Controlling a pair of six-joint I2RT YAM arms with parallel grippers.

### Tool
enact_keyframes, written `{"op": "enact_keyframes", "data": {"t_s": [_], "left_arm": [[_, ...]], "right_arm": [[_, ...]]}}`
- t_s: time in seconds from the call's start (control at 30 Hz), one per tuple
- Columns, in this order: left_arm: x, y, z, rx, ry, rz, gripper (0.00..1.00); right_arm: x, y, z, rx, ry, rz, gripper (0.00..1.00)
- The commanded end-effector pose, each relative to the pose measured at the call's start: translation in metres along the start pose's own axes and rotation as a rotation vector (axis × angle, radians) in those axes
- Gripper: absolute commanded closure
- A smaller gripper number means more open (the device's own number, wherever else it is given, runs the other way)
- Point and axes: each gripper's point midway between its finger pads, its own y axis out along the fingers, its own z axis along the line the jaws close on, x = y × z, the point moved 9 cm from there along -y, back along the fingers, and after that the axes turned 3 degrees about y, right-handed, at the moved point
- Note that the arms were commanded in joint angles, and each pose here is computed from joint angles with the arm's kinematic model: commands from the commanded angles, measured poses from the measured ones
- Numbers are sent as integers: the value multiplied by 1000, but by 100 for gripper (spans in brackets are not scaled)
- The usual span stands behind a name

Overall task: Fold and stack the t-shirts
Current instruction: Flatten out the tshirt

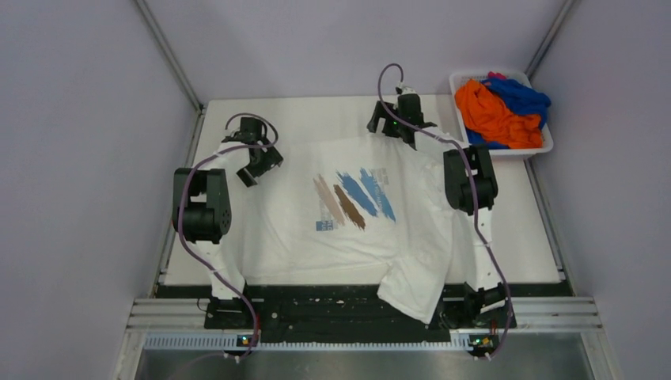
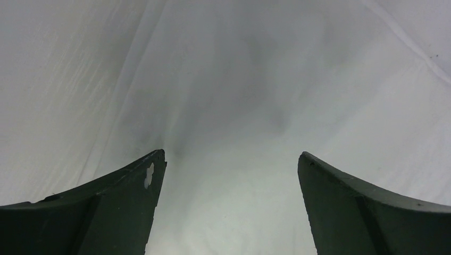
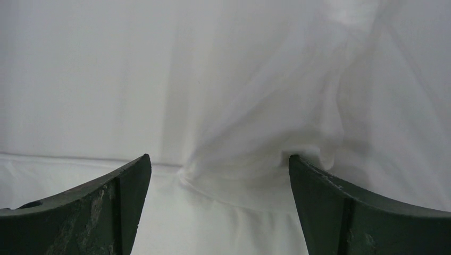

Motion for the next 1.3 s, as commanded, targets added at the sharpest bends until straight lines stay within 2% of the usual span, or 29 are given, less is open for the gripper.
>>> {"op": "enact_keyframes", "data": {"t_s": [0.0,0.23,0.3,0.43,0.57,0.67,0.77,0.9,1.13,1.27], "left_arm": [[1,0,6,49,10,-18,2],[6,-5,7,74,15,-31,2],[10,-9,6,76,17,-44,2],[13,-19,5,58,18,-66,1],[13,-26,4,30,19,-72,1],[13,-29,5,21,26,-76,1],[12,-31,5,13,28,-74,1],[11,-32,6,12,40,-76,1],[12,-31,7,25,42,-81,2],[12,-31,7,26,43,-77,2]], "right_arm": [[43,18,38,114,-88,-191,1],[50,76,61,229,-159,-296,1],[57,80,65,253,-156,-322,1],[74,62,76,272,-203,-356,1],[92,30,77,183,-288,-369,1],[97,9,73,115,-366,-311,1],[91,-6,62,83,-358,-209,2],[71,-15,30,33,-353,-76,9],[60,-17,-9,-13,-327,31,30],[53,-13,-18,-24,-332,67,37]]}}
